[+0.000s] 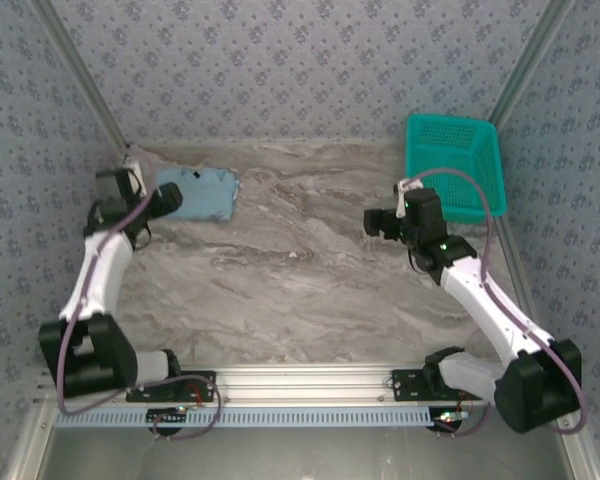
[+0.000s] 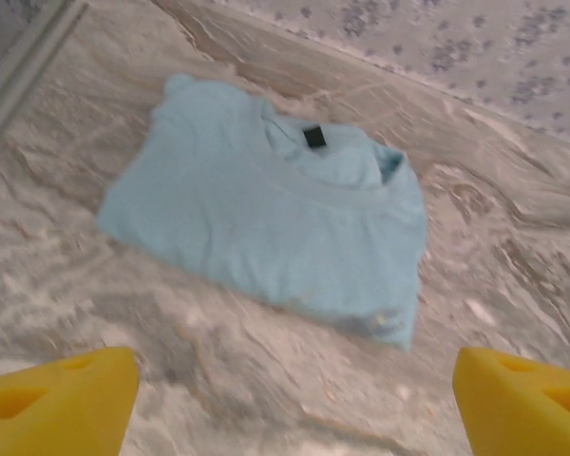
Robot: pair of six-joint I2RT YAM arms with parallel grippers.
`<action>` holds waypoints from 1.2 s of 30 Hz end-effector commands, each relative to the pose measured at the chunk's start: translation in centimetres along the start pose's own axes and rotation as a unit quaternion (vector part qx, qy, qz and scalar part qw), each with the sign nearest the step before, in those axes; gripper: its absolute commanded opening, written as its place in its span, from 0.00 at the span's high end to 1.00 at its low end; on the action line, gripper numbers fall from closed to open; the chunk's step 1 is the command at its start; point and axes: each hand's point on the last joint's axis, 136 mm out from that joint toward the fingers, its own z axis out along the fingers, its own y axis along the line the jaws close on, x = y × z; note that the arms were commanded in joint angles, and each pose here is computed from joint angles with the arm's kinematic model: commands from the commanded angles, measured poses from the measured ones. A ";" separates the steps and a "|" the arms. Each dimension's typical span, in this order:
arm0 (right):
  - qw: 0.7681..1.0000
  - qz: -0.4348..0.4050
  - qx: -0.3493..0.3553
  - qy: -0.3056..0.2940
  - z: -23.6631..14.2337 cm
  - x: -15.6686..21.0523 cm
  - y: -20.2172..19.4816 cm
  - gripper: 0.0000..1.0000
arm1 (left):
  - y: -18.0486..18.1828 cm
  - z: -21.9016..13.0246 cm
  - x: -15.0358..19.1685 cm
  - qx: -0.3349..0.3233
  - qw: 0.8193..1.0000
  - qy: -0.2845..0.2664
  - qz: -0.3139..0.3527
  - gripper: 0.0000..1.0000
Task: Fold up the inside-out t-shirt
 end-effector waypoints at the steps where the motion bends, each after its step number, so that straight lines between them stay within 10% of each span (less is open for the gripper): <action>1: 0.992 -0.003 0.129 -0.012 -0.6 1.9 -5.1 0.00 | 0.9 -0.9 0.0 -0.014 0.995 -0.095 -0.025 0.11; 18: 0.971 -0.014 0.184 -0.153 5.2 5.5 -11.5 0.00 | 3.9 5.7 6.9 -0.057 0.986 -0.118 0.106 0.09; 36: 0.975 0.009 0.180 -0.126 8.4 7.0 -13.8 0.00 | 2.7 8.3 8.1 -0.024 0.984 -0.101 0.145 0.02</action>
